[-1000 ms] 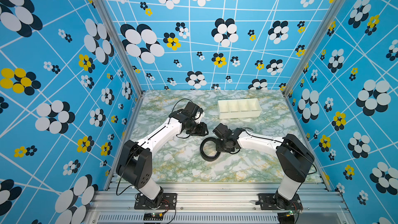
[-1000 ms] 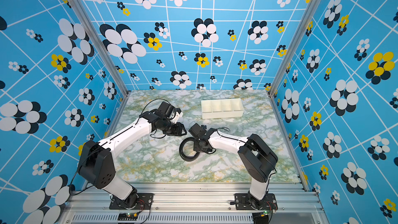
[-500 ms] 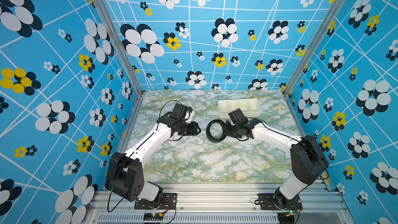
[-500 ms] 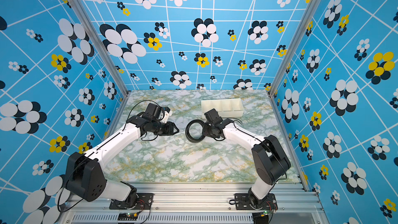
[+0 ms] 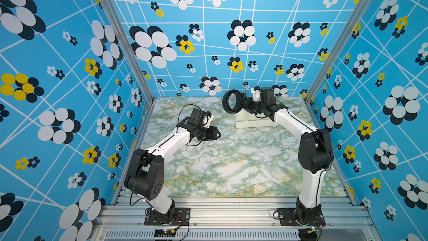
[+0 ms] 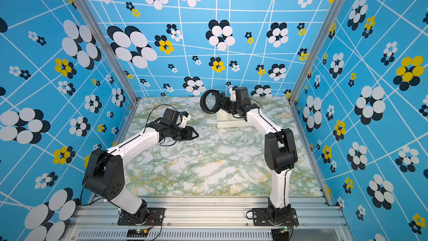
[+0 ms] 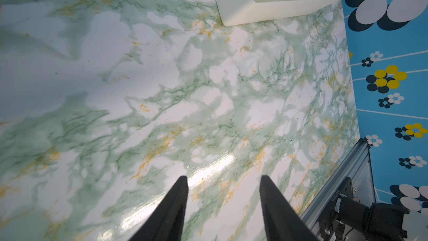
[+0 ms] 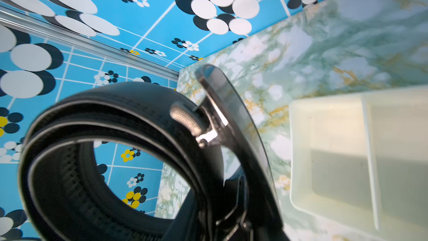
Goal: Place the belts into the storage roll
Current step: Place the belt in the container.
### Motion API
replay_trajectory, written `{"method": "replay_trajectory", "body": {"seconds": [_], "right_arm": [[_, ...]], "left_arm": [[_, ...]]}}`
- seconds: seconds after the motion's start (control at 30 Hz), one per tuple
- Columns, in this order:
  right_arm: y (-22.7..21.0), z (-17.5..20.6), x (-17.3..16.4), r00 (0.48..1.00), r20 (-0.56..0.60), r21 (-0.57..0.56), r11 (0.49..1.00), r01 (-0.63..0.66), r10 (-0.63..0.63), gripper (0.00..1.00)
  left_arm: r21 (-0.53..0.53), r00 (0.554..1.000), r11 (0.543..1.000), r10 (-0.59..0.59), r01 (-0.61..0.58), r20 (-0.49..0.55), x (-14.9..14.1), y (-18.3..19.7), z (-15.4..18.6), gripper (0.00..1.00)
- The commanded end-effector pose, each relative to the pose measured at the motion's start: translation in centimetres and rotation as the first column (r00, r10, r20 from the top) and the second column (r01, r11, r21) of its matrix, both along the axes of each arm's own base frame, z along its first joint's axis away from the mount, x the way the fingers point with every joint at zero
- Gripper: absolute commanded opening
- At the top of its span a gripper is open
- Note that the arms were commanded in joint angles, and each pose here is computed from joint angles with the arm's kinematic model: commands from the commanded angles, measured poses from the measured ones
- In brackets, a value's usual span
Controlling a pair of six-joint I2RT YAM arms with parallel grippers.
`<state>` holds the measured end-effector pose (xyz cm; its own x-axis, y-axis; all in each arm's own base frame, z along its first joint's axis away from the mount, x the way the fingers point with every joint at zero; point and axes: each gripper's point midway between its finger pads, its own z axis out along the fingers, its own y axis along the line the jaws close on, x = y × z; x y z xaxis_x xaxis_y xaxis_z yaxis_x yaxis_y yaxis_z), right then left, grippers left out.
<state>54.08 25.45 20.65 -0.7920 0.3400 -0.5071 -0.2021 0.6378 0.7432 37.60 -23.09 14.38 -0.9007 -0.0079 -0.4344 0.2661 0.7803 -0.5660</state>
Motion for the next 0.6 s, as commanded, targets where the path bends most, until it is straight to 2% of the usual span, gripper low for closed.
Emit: {"method": "replay_trajectory", "body": {"seconds": [0.0, 0.07, 0.27, 0.57], "right_arm": [[1.0, 0.7, 1.4, 0.994, 0.038, 0.084, 0.99, -0.109, 0.106, 0.0], [0.8, -1.4, 2.2, 0.993, 0.011, 0.061, 0.991, -0.121, 0.12, 0.0], [0.2, -3.7, 2.4, 0.988, 0.001, 0.05, 0.987, -0.156, 0.156, 0.0], [-1.2, -6.3, 1.9, 0.982, -0.058, 0.007, 0.983, -0.182, 0.182, 0.0]], "left_arm": [[-0.094, 0.994, 0.996, 0.02, -0.01, 0.109, 4.8, -1.3, 3.3, 0.54], [-0.119, 0.992, 0.992, 0.044, -0.03, 0.118, 7.4, -1.6, 3.6, 0.54], [-0.194, 0.986, 0.978, 0.099, -0.071, 0.136, 13.8, -2.4, 3.4, 0.54], [-0.246, 0.989, 0.969, 0.063, -0.027, 0.137, 17.4, -4.7, 1.7, 0.55]]}}
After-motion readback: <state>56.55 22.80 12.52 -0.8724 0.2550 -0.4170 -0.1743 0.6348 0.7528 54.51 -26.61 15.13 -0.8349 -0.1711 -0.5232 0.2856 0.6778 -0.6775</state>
